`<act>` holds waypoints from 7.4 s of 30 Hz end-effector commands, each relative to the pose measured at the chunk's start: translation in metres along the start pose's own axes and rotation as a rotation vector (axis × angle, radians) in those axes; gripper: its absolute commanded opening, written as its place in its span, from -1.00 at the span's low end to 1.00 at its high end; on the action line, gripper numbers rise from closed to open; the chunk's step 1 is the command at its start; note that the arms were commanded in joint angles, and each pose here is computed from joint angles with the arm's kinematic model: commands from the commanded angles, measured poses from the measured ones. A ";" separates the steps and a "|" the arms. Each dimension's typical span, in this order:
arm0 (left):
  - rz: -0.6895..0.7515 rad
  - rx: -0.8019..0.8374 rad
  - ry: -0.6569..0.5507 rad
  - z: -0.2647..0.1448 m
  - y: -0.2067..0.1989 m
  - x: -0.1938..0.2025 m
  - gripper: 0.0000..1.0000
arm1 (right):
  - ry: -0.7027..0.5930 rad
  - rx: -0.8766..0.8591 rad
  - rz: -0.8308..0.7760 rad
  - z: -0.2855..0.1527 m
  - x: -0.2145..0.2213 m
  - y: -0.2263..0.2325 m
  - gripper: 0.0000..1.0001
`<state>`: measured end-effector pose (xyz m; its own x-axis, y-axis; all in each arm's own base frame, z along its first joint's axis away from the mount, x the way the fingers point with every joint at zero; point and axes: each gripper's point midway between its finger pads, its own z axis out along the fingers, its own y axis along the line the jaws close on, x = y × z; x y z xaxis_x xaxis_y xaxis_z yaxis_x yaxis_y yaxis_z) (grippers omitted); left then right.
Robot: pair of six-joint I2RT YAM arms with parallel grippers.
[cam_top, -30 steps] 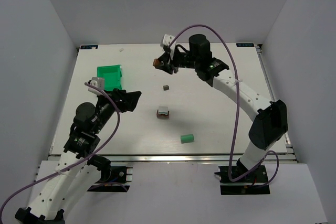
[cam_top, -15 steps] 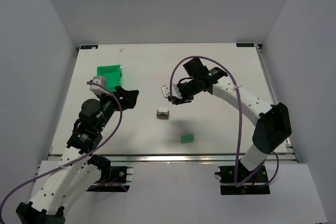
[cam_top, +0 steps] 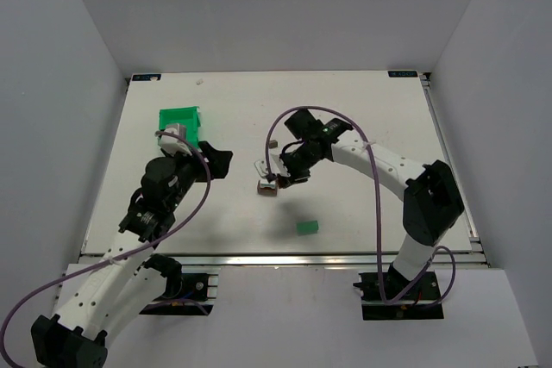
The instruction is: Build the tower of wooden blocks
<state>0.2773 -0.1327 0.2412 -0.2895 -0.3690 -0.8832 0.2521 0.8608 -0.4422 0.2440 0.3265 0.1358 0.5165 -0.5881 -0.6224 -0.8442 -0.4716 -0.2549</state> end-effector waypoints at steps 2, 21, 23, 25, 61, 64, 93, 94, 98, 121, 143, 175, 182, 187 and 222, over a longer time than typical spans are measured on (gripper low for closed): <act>0.054 0.111 0.042 0.001 -0.018 0.005 0.96 | 0.021 -0.125 -0.252 -0.007 -0.004 0.007 -0.45; 0.159 0.212 0.034 -0.009 -0.024 0.019 0.96 | 0.089 -0.347 -0.754 0.007 0.016 -0.029 -0.40; 0.164 0.215 0.030 -0.009 -0.024 0.019 0.96 | 0.074 -0.375 -0.786 0.009 0.016 -0.026 -0.40; 0.175 0.233 0.035 -0.010 -0.025 0.022 0.96 | 0.071 -0.378 -0.806 0.009 0.015 -0.027 -0.39; 0.271 0.400 0.015 -0.024 -0.043 0.033 0.96 | 0.010 -0.390 -1.103 0.050 -0.004 -0.043 -0.27; 0.270 0.400 0.023 -0.023 -0.043 0.034 0.96 | 0.006 -0.372 -1.120 0.052 -0.007 -0.047 -0.25; 0.280 0.418 0.039 -0.022 -0.045 0.039 0.96 | -0.002 -0.356 -1.117 0.060 -0.008 -0.047 -0.06; 0.280 0.417 0.038 -0.022 -0.045 0.039 0.96 | -0.004 -0.356 -1.115 0.060 -0.009 -0.047 -0.06; 0.277 0.421 0.037 -0.023 -0.046 0.038 0.96 | 0.011 -0.337 -1.107 0.052 -0.017 -0.052 -0.05; -0.121 -0.140 -0.088 -0.026 0.026 -0.008 0.96 | -0.305 0.607 -0.056 -0.067 -0.111 -0.104 0.79; -0.076 -0.223 -0.045 -0.011 0.044 0.006 0.96 | -0.037 0.411 0.646 0.023 -0.009 -0.064 0.77; -0.030 -0.257 0.002 -0.004 0.053 0.018 0.96 | 0.020 0.381 0.625 0.050 0.017 -0.055 0.44; -0.028 -0.251 0.002 -0.004 0.053 0.019 0.96 | 0.017 0.367 0.622 0.053 0.016 -0.052 0.39; -0.029 -0.247 0.004 -0.003 0.052 0.019 0.96 | 0.022 0.371 0.618 0.053 0.018 -0.051 0.26; -0.027 -0.206 0.018 -0.001 0.046 0.024 0.96 | 0.007 0.373 0.569 0.048 0.010 -0.041 -0.18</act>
<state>0.2802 -0.1006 0.1971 -0.3224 -0.3909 -0.8621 0.0342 0.9053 -0.4233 0.2754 0.3634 0.0785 -0.0811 -0.7290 -0.6796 -0.9790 0.1861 -0.0828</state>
